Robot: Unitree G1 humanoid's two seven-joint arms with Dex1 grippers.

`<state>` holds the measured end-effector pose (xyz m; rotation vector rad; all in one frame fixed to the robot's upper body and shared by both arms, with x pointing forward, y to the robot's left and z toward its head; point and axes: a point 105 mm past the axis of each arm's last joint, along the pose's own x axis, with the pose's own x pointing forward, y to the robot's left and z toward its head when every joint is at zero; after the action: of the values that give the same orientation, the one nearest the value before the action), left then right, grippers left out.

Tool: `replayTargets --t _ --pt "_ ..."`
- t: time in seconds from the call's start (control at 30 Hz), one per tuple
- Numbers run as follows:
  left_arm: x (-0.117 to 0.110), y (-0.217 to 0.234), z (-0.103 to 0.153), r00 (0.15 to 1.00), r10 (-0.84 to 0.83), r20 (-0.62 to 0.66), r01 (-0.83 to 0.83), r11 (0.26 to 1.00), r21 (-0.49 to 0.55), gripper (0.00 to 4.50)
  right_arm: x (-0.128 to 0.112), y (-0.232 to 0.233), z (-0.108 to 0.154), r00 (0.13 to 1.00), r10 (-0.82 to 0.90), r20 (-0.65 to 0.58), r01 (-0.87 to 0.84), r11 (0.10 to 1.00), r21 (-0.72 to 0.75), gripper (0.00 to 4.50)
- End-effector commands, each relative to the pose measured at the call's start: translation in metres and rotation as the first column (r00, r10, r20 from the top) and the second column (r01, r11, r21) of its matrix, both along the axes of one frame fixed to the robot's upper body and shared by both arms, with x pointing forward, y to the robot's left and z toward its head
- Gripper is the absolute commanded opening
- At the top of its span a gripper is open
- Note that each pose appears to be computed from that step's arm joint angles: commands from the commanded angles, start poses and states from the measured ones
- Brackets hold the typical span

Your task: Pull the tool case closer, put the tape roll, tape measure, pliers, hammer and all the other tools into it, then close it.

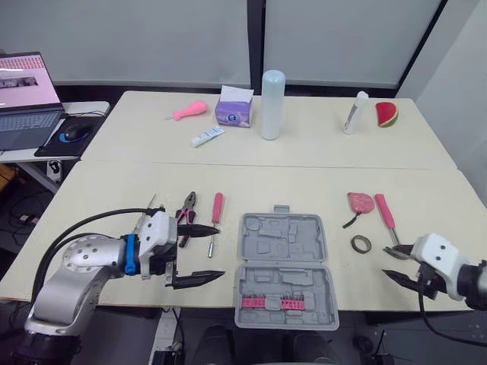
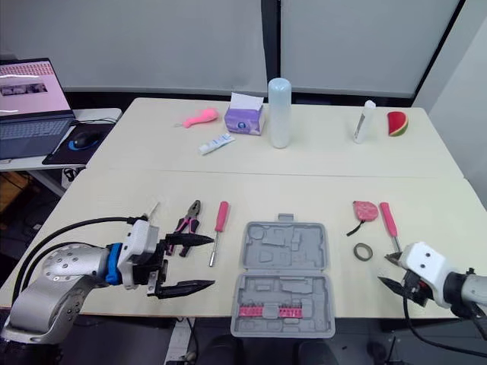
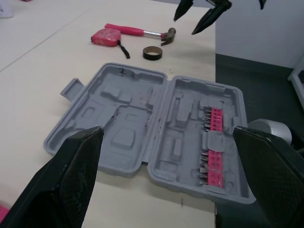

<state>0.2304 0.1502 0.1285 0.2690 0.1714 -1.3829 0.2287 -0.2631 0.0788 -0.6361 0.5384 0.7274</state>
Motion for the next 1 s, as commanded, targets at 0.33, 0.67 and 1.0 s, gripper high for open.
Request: replayTargets --t 0.33,0.67,1.0 --pt "0.0 -0.023 0.014 0.986 -0.162 0.028 0.162 0.987 0.0 4.5 0.04 0.029 -0.018 1.0 -0.015 -0.006 0.015 1.0 -0.011 3.22" --pt "0.002 -0.029 0.012 0.983 -0.182 0.039 0.182 0.983 0.0 4.5 0.045 0.04 -0.017 0.993 -0.094 -0.076 0.094 0.996 -0.006 2.19" --pt "0.009 -0.035 0.015 0.983 -0.173 0.061 0.173 0.985 0.001 4.5 0.049 0.041 -0.015 0.991 -0.119 -0.063 0.118 0.993 -0.024 0.29"
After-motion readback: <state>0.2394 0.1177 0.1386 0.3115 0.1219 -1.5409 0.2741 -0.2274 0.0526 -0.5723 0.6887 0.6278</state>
